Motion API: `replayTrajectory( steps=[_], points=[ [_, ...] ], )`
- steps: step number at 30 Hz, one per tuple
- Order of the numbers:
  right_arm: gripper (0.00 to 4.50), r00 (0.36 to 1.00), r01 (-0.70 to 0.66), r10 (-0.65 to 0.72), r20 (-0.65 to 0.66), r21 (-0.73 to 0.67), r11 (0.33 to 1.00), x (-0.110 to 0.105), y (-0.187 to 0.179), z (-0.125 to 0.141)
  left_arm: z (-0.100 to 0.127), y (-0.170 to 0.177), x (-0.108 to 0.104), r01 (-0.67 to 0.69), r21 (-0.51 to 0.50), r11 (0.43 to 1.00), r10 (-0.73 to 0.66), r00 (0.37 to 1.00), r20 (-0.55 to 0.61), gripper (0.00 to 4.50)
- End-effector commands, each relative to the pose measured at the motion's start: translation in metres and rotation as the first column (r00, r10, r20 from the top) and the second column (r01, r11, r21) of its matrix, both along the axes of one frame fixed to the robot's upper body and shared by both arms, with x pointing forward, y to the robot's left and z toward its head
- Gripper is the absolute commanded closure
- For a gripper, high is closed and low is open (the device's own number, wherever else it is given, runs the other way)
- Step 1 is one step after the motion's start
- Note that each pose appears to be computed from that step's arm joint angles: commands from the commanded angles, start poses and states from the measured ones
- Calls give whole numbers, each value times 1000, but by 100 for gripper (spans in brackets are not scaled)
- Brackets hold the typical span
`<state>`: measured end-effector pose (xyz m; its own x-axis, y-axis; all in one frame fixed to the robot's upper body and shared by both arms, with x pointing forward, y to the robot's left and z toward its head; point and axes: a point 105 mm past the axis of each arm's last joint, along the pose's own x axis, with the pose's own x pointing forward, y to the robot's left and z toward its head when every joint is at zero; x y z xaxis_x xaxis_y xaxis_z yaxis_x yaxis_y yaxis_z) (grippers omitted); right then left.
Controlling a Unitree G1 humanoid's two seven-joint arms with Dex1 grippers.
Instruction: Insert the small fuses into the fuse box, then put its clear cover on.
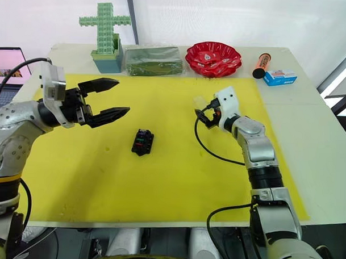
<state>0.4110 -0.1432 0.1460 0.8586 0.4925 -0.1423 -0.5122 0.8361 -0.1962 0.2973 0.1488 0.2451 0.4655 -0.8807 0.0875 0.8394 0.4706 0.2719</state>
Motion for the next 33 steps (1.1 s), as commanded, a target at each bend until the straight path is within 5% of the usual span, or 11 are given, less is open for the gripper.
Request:
replayTrajectory(
  steps=[1,13,17,22,29,33],
  points=[
    [2,998,21,-21,51,0,1000,12,5,9,5,-2,-5,2,7,1000,-3,1000,29,0],
    [2,999,35,-36,8,45,998,21,8,-4,4,1,-5,-16,12,1000,16,1000,24,0],
    [89,999,43,-43,-3,56,998,21,8,-5,5,-2,-3,-10,15,1000,10,1000,24,0],
    [268,998,63,-63,-2,34,997,22,0,-8,5,-5,-2,-8,11,1000,8,1000,25,0],
    [271,997,41,-42,69,15,999,19,-1,4,4,-4,-2,-13,10,1000,13,1000,19,0],
    [271,990,-85,86,114,-16,996,3,10,24,-2,9,-6,-68,9,998,68,998,-14,0]
  ],
)
